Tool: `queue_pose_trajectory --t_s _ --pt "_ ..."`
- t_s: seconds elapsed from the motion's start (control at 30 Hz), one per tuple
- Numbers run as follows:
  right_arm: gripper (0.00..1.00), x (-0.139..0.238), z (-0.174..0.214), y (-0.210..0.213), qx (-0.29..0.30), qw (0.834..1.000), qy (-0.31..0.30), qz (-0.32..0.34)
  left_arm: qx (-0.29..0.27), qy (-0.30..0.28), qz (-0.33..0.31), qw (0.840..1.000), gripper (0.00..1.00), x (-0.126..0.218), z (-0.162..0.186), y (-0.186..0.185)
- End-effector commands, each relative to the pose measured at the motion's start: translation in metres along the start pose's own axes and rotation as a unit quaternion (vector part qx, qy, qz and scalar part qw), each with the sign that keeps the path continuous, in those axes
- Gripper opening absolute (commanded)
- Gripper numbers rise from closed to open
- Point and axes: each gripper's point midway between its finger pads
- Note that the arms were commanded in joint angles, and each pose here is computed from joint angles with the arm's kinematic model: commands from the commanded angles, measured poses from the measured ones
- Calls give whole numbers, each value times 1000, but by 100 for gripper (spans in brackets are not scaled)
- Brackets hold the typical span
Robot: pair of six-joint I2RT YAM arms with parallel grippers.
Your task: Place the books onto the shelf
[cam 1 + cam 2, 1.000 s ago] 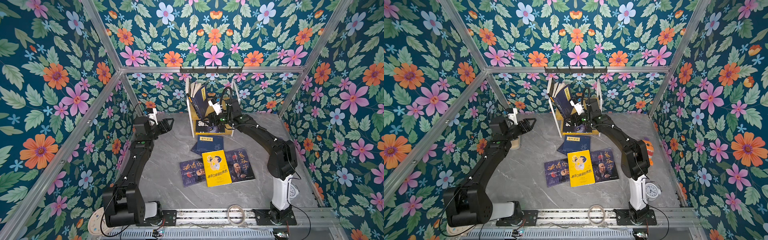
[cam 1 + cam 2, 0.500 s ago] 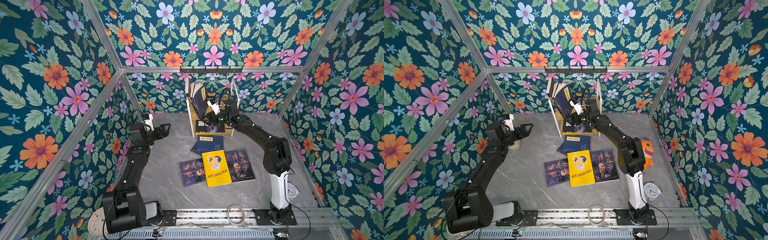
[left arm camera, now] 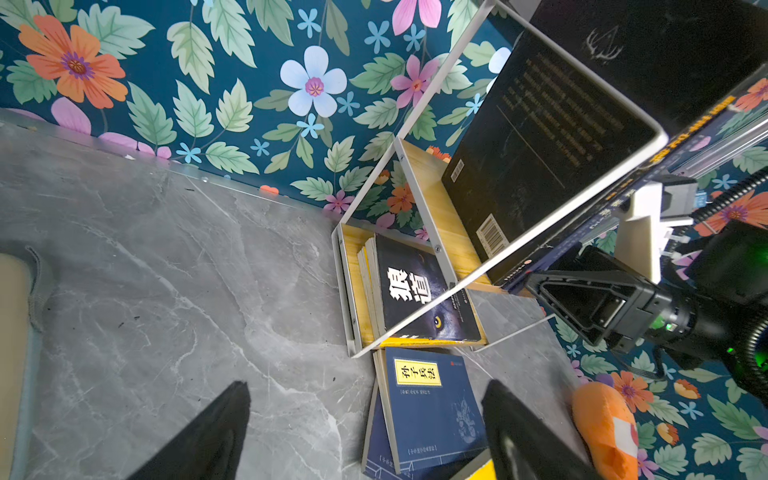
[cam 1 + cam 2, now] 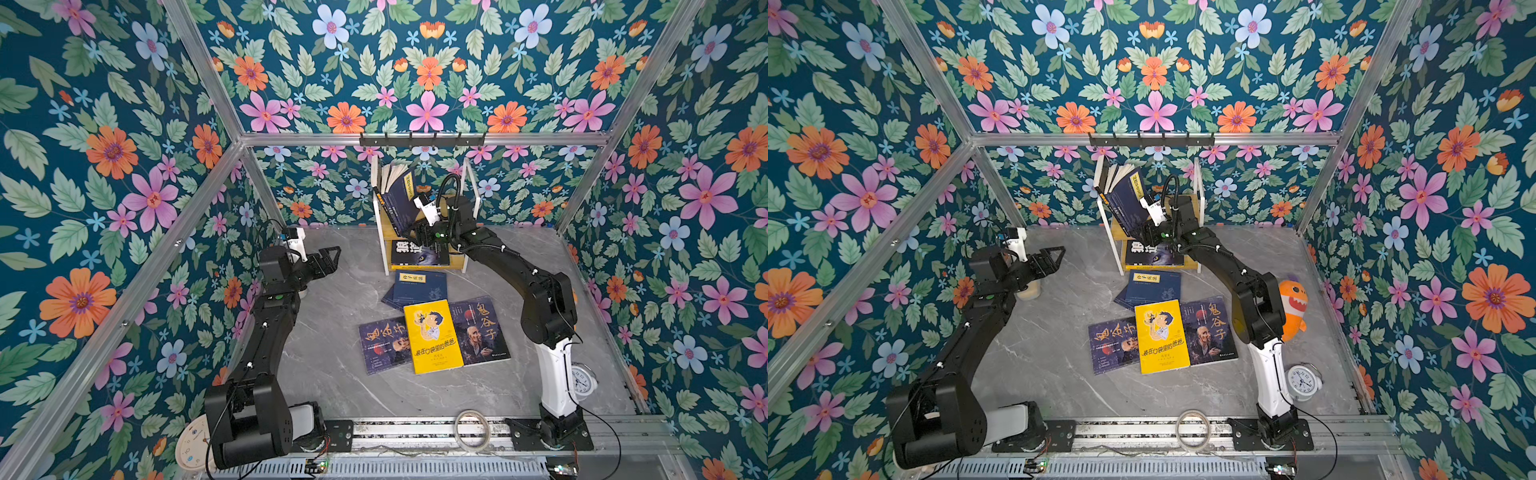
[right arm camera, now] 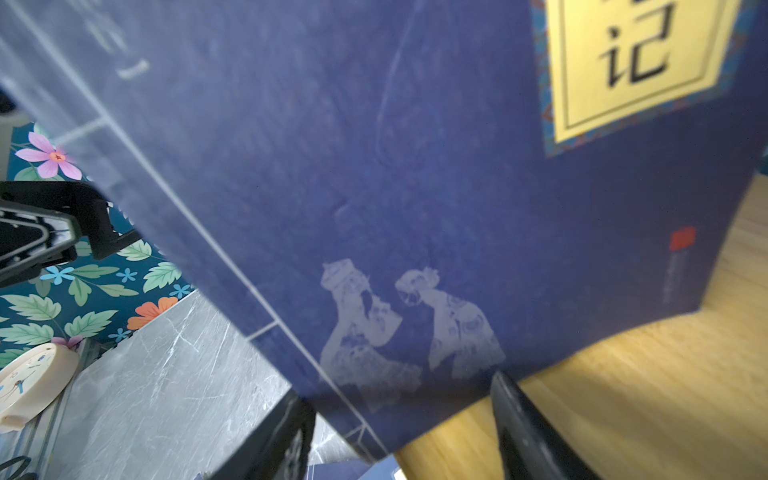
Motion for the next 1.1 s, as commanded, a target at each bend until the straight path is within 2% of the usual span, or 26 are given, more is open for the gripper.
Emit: queue_pose_trajectory --t_s 0.0,0.27,0.47,0.57,0.73,0.9,1.07 --pt "66 -3 20 -14 -33 999 31 25 -12 -14 1 1000 89 2 -7 -1" --pt "69 9 18 1 -27 999 34 5 -14 -13 1 1000 90 2 -6 -1" --pt "77 47 19 28 -25 999 24 4 -28 28 11 999 91 -4 5 -13" --pt "79 71 33 41 -34 999 27 18 -32 80 37 996 91 -12 27 -32" --pt "78 115 69 49 -81 995 26 61 16 138 82 987 91 -24 78 -57" --pt "72 146 120 50 -130 986 38 96 36 188 120 974 92 -37 121 -83" --pt "55 165 174 45 -195 972 51 118 93 216 146 961 91 -49 156 -100"
Point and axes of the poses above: each gripper's point midway between its finger pads, its own x axis back along the fingers, its own y axis along the line the jaws close on, z = x × y, and after that the axes turned 14 degrees about -x, right-handed
